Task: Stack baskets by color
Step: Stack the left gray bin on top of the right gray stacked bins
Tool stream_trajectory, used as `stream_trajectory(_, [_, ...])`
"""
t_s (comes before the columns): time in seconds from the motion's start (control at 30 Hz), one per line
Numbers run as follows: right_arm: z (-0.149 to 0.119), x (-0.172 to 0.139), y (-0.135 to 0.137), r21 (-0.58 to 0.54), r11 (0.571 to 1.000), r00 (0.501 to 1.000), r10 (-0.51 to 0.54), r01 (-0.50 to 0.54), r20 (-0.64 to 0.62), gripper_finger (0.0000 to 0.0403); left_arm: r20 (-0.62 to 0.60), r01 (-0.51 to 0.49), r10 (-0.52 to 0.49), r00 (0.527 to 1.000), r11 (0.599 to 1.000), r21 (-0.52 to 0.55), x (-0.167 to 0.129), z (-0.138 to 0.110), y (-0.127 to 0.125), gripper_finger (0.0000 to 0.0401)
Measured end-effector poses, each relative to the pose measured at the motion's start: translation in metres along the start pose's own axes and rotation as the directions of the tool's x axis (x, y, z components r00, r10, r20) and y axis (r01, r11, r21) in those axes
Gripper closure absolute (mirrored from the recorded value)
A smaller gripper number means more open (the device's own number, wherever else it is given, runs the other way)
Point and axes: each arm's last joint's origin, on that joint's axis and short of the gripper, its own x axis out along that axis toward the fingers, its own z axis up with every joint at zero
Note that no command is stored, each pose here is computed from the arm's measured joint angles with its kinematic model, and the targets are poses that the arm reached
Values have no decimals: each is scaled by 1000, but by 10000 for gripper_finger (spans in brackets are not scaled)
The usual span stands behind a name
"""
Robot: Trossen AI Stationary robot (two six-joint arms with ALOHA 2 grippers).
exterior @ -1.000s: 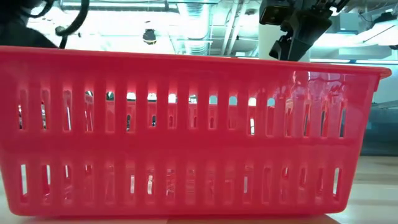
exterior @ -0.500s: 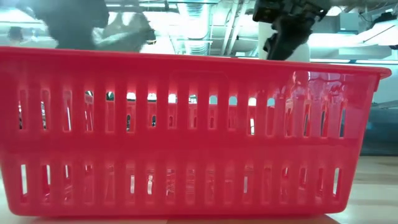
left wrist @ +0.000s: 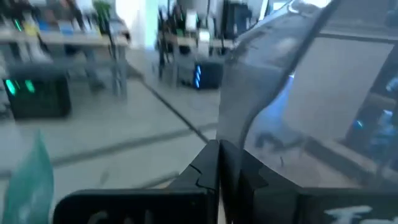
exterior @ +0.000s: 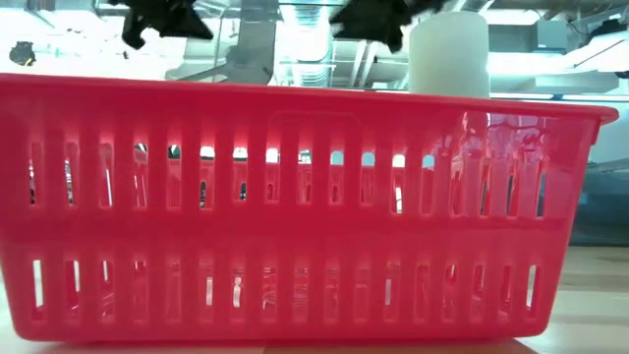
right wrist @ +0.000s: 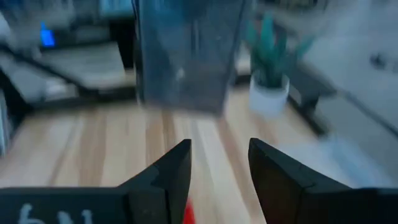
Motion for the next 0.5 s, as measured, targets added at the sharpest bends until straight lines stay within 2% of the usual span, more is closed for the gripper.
stream_trajectory(0.1, [8,5,-2,2,1000,995,-1,1,99,212,66,-55,52,996,998,44,6,4,-8,401])
stream_trajectory(0.17, [9,8,1,-69,998,991,11,-2,131,200,106,-106,99,989,993,61,10,6,-14,401])
stream_trajectory(0.33, [3,18,19,-127,992,988,38,-18,151,160,193,-160,144,970,985,70,17,14,-24,401])
stream_trajectory(0.4, [0,22,29,-140,989,986,-15,39,168,152,223,-157,138,965,985,66,22,16,-27,401])
stream_trajectory(0.5, [-8,27,39,-174,955,962,-211,241,174,151,249,-198,175,953,977,73,30,17,-27,401])
